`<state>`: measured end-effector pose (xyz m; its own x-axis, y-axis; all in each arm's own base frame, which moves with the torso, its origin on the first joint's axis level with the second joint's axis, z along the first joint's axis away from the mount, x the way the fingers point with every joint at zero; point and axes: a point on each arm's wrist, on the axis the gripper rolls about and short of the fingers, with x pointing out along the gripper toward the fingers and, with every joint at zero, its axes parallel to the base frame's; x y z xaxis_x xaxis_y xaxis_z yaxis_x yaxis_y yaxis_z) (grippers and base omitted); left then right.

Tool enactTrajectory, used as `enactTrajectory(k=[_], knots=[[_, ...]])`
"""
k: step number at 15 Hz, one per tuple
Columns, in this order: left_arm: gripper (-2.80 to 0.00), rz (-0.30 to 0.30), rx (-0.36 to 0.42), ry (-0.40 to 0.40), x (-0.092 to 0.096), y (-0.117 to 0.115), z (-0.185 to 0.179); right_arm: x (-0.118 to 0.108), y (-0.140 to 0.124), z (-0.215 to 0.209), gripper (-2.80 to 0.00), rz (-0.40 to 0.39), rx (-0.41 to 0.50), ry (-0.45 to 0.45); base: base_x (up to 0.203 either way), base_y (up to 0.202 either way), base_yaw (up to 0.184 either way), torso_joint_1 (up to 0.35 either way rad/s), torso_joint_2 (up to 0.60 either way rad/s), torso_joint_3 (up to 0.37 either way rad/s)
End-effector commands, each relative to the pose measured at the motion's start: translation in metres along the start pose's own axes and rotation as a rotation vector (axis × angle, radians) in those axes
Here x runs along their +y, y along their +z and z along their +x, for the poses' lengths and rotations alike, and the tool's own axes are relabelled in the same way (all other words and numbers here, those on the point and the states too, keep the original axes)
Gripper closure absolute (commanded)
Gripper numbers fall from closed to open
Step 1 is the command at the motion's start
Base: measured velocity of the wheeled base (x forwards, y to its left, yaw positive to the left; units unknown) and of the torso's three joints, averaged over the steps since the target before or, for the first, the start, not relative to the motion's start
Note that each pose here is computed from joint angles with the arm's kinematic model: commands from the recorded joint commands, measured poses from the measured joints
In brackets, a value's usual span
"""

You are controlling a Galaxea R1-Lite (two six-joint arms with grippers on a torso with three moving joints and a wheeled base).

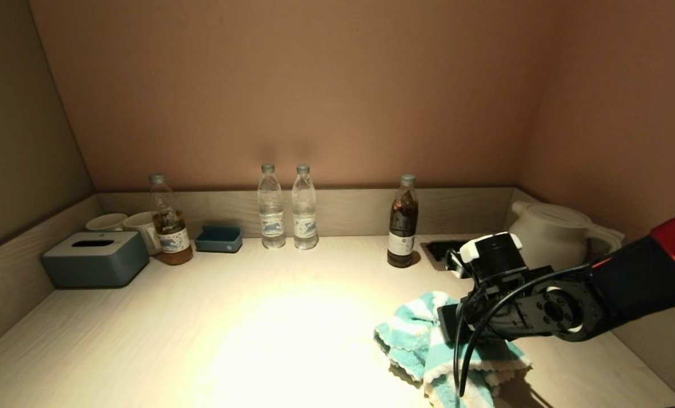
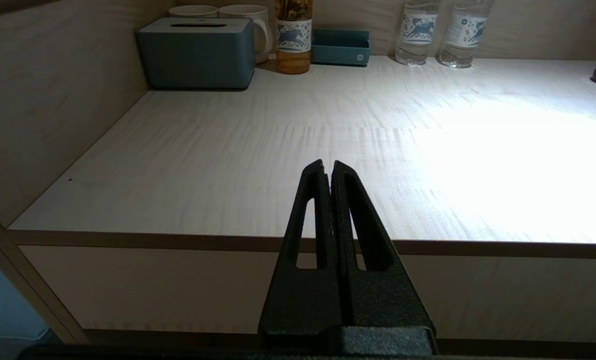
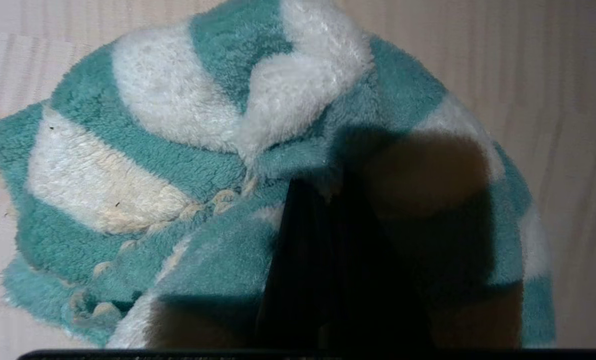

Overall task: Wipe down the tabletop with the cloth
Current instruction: Sweep the stains on the table

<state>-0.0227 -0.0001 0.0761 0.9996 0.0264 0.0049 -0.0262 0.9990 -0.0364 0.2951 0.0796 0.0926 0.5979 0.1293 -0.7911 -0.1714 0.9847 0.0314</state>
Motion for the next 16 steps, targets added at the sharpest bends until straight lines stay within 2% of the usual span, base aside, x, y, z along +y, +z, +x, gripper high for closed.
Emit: enactTrajectory(k=[1,7,9,16], knots=[[0.0,0.0,0.0,0.001,0.0,0.0,0.0,-0.001,-0.003,0.007,0.0,-0.002,0.019,-0.039,0.0,0.0,0.0,0.0,0.0,0.0],[0.0,0.0,0.0,0.001,0.0,0.0,0.0,0.003,-0.009,0.026,0.0,-0.033,0.077,-0.089,0.0,0.0,0.0,0.0,0.0,0.0],[0.0,0.0,0.0,0.001,0.0,0.0,0.0,0.006,-0.013,0.033,0.0,-0.054,0.095,-0.133,0.0,0.0,0.0,0.0,0.0,0.0],[0.0,0.0,0.0,0.001,0.0,0.0,0.0,0.007,-0.015,0.039,0.0,-0.062,0.11,-0.159,0.0,0.0,0.0,0.0,0.0,0.0]])
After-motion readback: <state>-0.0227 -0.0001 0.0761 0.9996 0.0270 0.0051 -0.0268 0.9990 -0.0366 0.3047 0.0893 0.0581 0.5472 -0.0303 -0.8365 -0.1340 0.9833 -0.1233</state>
